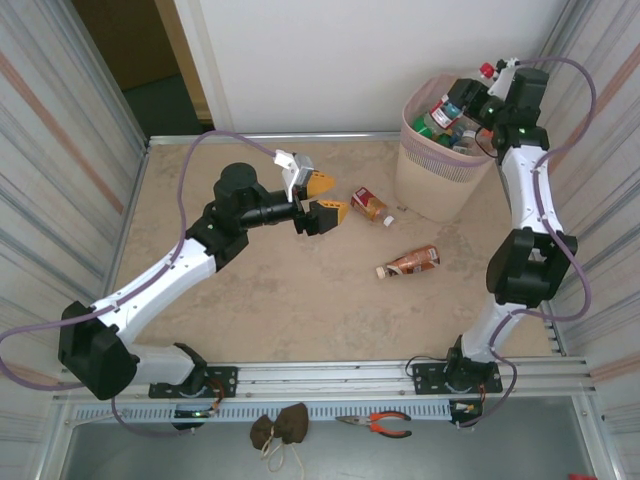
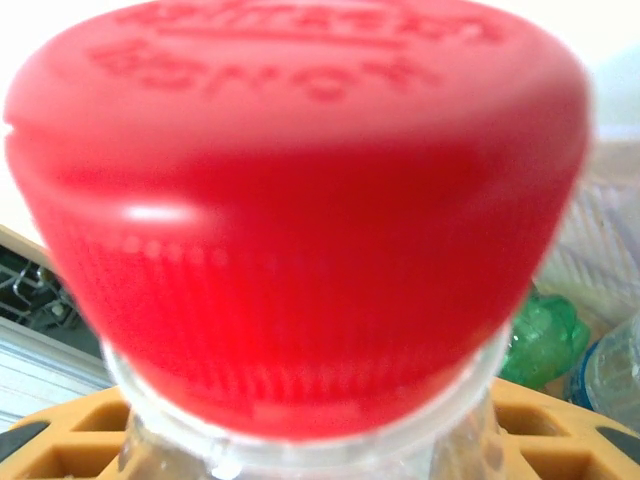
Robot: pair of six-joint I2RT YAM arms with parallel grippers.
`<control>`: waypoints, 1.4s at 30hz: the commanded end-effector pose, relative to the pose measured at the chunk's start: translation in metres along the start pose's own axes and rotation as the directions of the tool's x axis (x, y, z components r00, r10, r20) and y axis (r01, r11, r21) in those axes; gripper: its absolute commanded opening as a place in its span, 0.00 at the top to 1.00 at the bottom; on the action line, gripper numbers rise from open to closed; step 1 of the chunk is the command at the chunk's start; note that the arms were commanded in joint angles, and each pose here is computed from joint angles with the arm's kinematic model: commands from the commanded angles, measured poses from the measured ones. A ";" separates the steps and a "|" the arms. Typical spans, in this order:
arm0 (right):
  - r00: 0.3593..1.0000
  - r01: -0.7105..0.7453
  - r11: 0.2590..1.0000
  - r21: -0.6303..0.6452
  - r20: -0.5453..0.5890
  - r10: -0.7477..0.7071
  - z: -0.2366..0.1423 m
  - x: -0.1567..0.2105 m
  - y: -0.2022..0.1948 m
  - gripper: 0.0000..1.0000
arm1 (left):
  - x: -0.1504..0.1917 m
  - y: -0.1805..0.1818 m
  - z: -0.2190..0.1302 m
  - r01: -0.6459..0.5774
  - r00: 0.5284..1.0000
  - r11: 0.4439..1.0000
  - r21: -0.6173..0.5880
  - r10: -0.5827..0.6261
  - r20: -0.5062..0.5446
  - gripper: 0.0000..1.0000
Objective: Put the plastic bottles in the bin
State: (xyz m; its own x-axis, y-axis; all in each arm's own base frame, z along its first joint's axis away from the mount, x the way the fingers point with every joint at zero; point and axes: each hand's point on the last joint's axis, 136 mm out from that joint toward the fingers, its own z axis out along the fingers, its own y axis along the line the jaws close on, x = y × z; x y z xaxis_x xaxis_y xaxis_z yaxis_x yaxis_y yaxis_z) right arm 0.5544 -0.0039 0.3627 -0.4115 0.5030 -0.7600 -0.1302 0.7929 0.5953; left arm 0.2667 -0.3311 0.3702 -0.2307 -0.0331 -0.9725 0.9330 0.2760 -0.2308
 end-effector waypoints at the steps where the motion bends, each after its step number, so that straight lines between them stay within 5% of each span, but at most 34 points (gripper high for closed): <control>1: 0.999 -0.019 1.000 0.022 -0.046 0.020 0.005 0.005 -0.004 0.49 | 0.001 0.001 -0.001 -0.016 1.000 1.000 -0.009 0.016 0.004 0.18; 15: 0.950 -0.119 0.988 0.103 -0.277 0.143 0.036 0.078 -0.043 0.37 | 0.013 0.008 0.004 -0.002 1.000 1.000 -0.015 0.001 -0.024 0.19; 22: 0.979 -0.040 0.984 0.171 -0.192 0.073 0.015 0.047 -0.042 0.20 | 0.016 0.011 0.004 -0.003 1.000 1.000 -0.028 0.003 -0.030 0.19; 42: 0.990 0.138 0.965 0.224 -0.042 -0.131 -0.070 -0.006 0.005 0.20 | 0.060 0.025 0.034 -0.004 0.982 1.000 -0.026 -0.001 -0.191 0.23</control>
State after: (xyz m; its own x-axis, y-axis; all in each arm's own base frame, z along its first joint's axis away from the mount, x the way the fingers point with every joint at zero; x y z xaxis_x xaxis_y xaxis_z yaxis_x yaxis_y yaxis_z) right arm 0.5105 -0.0283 0.3697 -0.4553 0.4100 -0.7903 0.0399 0.8961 0.4420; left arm 0.2868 -0.3495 0.3050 -0.3195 0.1066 -0.9416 0.9099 0.3118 -0.2735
